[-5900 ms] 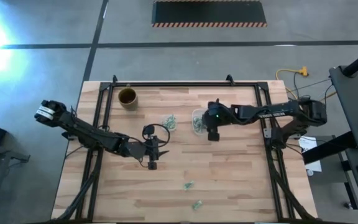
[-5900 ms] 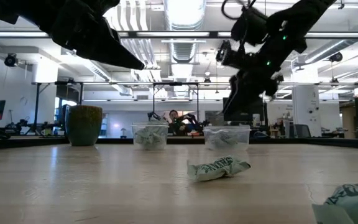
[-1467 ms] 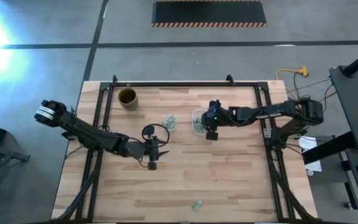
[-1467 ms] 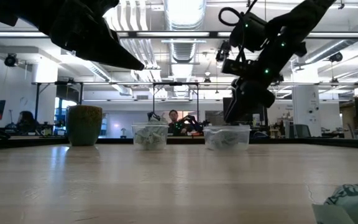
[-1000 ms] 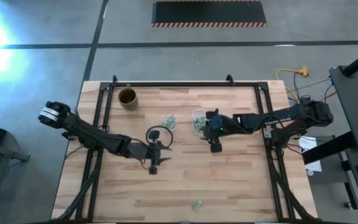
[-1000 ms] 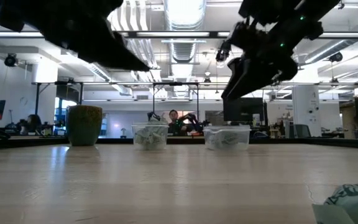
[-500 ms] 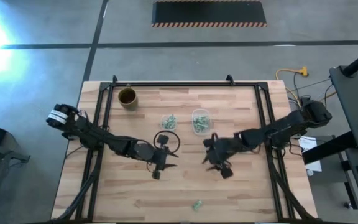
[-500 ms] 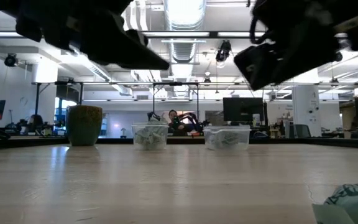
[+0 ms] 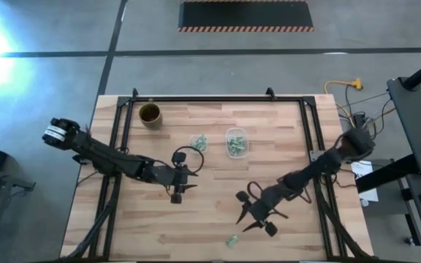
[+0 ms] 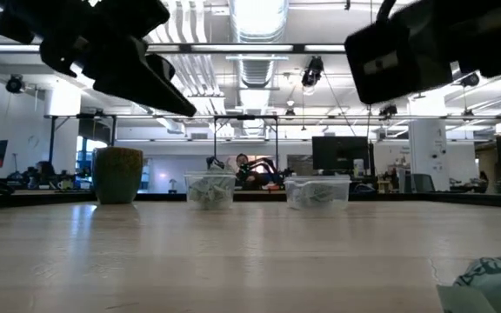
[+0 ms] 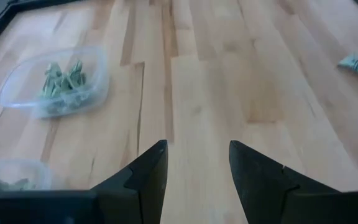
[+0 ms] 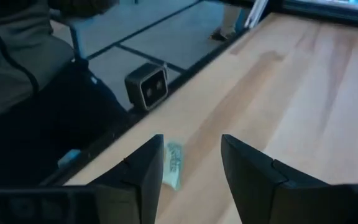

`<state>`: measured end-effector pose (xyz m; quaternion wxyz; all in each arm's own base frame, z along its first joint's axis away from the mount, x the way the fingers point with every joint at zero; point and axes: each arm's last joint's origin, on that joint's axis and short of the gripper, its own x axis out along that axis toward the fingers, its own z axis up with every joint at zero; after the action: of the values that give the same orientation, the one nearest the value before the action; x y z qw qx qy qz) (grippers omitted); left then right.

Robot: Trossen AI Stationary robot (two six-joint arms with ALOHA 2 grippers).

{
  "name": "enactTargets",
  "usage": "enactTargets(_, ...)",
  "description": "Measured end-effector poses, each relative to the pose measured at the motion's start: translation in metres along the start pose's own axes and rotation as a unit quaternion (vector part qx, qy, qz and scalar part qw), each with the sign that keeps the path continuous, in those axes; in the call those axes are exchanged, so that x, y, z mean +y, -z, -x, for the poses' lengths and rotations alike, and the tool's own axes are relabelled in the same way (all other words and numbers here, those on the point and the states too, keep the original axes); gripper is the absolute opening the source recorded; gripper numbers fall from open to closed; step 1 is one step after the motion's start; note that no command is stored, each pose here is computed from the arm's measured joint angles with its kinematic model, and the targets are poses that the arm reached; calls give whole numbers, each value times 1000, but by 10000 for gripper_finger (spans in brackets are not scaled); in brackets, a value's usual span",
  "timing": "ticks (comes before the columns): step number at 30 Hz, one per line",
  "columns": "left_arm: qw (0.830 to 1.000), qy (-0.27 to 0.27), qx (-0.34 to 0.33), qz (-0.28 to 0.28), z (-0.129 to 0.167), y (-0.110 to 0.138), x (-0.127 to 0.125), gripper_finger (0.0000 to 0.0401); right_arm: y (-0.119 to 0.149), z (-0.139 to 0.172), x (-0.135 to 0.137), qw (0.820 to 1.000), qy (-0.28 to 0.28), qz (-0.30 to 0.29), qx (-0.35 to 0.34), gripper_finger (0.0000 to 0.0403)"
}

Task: Pick and place items into bin
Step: Put the light green stevia packet into the right transparent bin

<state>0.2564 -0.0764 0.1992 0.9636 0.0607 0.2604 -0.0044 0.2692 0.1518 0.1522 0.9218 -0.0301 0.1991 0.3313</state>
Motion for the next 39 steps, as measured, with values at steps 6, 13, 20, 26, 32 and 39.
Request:
enactTargets(6, 1000, -2, 1, 1, 2, 3, 1, 155, 19, -26, 1, 999, -16, -38, 5, 153)
enactTargets(13, 999, -19, 29, -5, -1, 10, 1, 155, 21, -60, 1, 995, -72, -62, 11, 157)
enactTargets(20, 999, -27, 32, 2, -2, 11, 2, 155, 30, -83, 4, 991, -93, -85, 38, 150)
enactTargets(26, 999, -27, 28, 16, -2, 10, 1, 155, 33, -89, 2, 990, -69, -88, 83, 144)
enactTargets(32, 999, -27, 31, 28, -2, 10, 2, 155, 31, -90, 1, 990, -46, -83, 100, 136)
enactTargets(39, 999, -26, 30, 28, -2, 10, 1, 155, 33, -90, 2, 991, -31, -74, 111, 127)
